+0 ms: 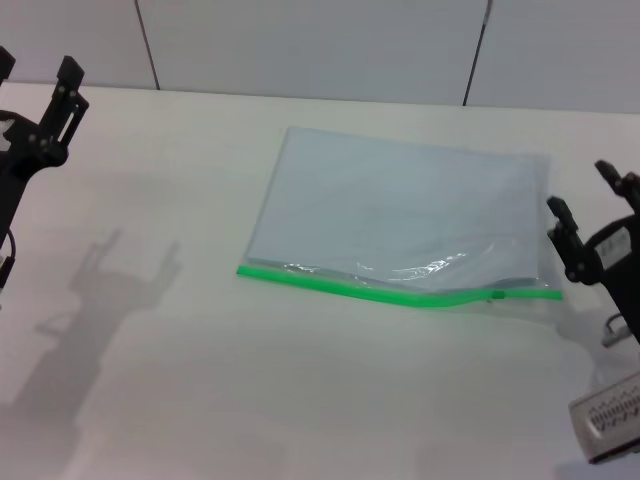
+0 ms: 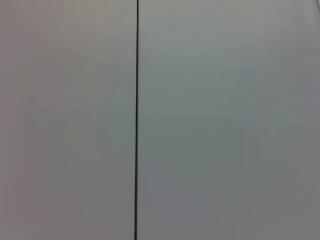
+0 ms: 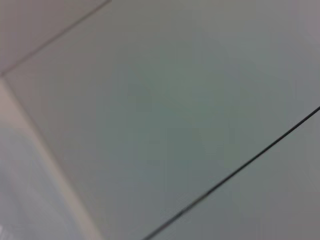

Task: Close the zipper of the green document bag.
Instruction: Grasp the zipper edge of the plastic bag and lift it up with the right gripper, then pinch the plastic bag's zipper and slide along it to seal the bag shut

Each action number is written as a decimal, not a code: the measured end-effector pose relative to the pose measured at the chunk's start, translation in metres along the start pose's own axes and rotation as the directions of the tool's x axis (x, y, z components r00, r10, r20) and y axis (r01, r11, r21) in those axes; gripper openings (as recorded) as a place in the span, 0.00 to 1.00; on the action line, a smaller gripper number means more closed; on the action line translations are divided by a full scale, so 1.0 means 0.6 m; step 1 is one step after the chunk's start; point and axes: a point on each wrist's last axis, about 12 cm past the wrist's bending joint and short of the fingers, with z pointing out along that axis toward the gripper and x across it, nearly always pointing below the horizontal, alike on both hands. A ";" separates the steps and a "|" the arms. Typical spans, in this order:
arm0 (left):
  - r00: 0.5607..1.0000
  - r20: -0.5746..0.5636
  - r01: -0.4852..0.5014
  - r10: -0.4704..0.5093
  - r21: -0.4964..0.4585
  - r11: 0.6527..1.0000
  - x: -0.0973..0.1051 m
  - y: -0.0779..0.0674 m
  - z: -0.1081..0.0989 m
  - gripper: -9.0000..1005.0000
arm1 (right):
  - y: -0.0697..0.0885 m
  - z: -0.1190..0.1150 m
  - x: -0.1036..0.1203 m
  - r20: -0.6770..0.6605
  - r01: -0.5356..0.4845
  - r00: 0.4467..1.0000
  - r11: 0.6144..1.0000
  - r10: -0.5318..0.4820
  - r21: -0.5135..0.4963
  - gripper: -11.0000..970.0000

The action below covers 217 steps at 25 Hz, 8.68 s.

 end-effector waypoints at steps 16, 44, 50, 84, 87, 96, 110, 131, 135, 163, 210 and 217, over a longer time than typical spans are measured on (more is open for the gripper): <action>1.000 -0.007 -0.002 0.002 -0.011 1.000 0.001 0.002 0.000 0.77 | 0.027 -0.016 0.038 -0.192 0.191 0.957 0.970 -0.218 -0.148 0.58; 1.000 -0.015 -0.001 0.000 -0.012 1.000 0.003 0.003 0.002 0.77 | 0.065 0.014 -0.031 -0.036 0.329 0.937 0.913 -0.347 -0.241 0.53; 1.000 -0.014 0.003 -0.003 -0.012 1.000 0.003 0.003 0.003 0.77 | 0.071 0.022 -0.033 -0.025 0.330 0.936 0.901 -0.350 -0.281 0.52; 0.958 -0.185 -0.131 0.220 0.403 0.906 0.051 -0.074 0.058 0.76 | 0.073 0.075 -0.126 0.169 0.340 0.936 0.913 -0.307 -0.223 0.06; 0.943 -0.208 -0.133 0.258 0.475 0.870 0.060 -0.088 0.063 0.76 | 0.075 0.087 -0.143 0.212 0.339 0.933 0.912 -0.292 -0.232 0.06; 0.915 -0.145 -0.202 0.377 0.644 0.738 0.071 -0.124 0.059 0.76 | 0.073 0.097 -0.152 0.238 0.345 0.926 0.911 -0.292 -0.226 0.06; 0.884 0.015 -0.348 0.467 0.687 0.637 0.066 -0.144 0.044 0.75 | 0.075 0.095 -0.151 0.244 0.356 0.922 0.906 -0.301 -0.228 0.06; 0.859 0.072 -0.409 0.507 0.692 0.595 0.066 -0.146 0.044 0.70 | 0.084 0.083 -0.163 0.320 0.399 0.892 0.889 -0.320 -0.224 0.06; 0.853 0.082 -0.420 0.515 0.693 0.585 0.066 -0.147 0.043 0.56 | 0.084 0.083 -0.163 0.320 0.400 0.891 0.889 -0.321 -0.224 0.06; 0.826 0.124 -0.461 0.550 0.711 0.531 0.071 -0.156 0.034 0.14 | 0.090 0.082 -0.166 0.350 0.427 0.875 0.872 -0.334 -0.238 0.06; 0.814 0.010 -0.453 0.581 0.638 0.623 0.077 -0.125 0.025 0.09 | 0.030 0.063 -0.099 0.235 0.159 0.963 0.983 -0.134 -0.091 0.06; 0.812 -0.014 -0.459 0.583 0.602 0.653 0.076 -0.113 0.021 0.09 | -0.003 0.048 -0.056 0.192 0.061 0.980 0.998 -0.058 -0.013 0.06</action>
